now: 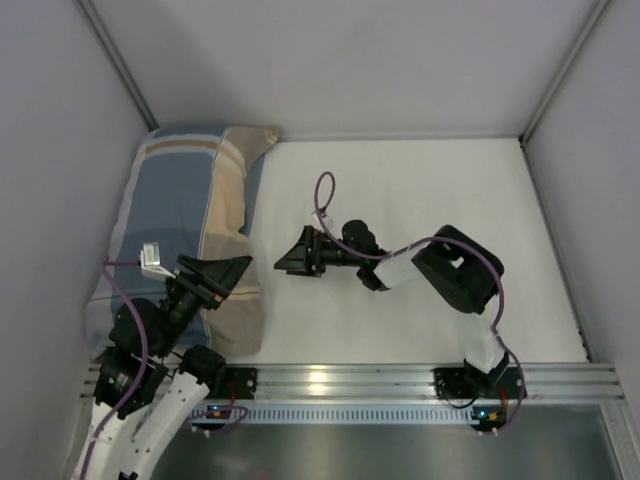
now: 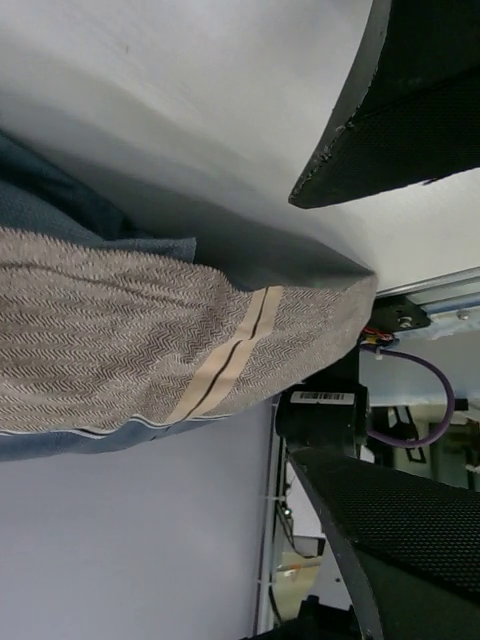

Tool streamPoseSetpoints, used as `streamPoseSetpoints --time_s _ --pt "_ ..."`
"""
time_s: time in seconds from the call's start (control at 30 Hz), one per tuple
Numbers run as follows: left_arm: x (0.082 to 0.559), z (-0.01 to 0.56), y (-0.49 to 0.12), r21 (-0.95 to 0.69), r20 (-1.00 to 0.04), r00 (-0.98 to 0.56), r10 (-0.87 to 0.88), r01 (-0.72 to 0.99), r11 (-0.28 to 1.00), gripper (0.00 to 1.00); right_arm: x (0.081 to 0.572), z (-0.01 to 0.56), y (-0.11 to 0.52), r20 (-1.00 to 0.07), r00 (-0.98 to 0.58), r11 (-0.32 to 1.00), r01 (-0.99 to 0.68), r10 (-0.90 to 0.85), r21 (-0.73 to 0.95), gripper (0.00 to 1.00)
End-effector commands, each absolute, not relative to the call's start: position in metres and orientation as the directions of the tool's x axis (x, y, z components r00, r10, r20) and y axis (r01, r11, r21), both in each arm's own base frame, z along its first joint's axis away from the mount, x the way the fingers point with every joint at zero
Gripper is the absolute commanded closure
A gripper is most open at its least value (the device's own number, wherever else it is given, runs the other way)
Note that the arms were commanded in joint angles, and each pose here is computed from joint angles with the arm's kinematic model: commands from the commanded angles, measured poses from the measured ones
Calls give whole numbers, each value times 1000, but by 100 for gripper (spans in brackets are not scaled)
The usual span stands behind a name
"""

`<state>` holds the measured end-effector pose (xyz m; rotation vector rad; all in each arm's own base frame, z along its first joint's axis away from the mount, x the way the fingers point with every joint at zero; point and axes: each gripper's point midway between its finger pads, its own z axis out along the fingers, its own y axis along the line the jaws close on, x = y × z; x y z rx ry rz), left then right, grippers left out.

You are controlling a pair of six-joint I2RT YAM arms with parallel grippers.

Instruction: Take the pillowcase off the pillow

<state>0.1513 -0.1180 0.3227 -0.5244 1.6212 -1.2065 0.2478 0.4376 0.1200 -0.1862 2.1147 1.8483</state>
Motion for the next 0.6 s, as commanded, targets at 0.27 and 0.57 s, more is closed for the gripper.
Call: streamPoseSetpoints --time_s 0.27,0.57 --pt "143 328 -121 -899 -438 -426 -791 229 374 1 220 126 531 -475 -880 115 -468 33 876 1" --pt "138 344 -122 -893 -448 -426 -786 258 369 2 229 76 550 -535 -845 357 -503 -9 787 1"
